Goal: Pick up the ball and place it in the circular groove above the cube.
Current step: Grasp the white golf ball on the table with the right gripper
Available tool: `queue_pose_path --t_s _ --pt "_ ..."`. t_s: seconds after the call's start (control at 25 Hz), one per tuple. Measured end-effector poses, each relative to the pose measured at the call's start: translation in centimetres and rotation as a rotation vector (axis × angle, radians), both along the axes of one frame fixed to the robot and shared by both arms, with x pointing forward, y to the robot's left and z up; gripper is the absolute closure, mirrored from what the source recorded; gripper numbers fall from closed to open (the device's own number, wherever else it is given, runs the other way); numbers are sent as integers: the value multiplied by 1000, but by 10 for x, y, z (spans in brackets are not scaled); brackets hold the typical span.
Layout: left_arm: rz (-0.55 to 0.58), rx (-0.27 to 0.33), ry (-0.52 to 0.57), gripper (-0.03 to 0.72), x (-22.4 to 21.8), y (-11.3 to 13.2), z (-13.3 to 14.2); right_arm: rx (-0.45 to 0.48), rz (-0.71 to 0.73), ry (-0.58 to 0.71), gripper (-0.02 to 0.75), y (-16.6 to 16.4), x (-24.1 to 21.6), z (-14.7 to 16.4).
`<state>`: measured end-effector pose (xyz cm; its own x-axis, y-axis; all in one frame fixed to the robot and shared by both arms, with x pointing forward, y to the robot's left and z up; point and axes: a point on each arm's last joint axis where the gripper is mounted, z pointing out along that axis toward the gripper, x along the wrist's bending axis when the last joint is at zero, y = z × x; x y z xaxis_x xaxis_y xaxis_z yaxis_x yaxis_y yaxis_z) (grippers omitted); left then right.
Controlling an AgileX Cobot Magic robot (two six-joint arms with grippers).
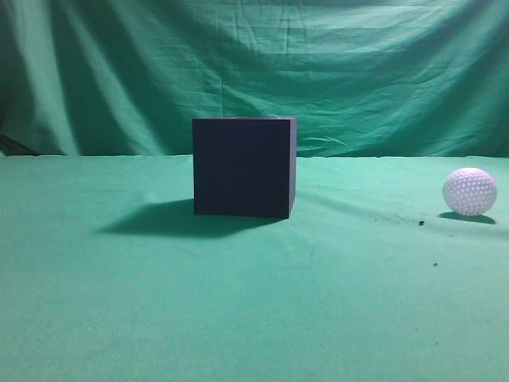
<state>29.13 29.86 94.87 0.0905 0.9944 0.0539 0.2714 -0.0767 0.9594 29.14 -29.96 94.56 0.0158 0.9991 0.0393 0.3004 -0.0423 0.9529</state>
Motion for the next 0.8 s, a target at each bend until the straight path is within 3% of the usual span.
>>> queue_pose_path --t_s 0.8 --pt "0 0 0 688 0 0 0 0 0 -2 689 0 0 0"
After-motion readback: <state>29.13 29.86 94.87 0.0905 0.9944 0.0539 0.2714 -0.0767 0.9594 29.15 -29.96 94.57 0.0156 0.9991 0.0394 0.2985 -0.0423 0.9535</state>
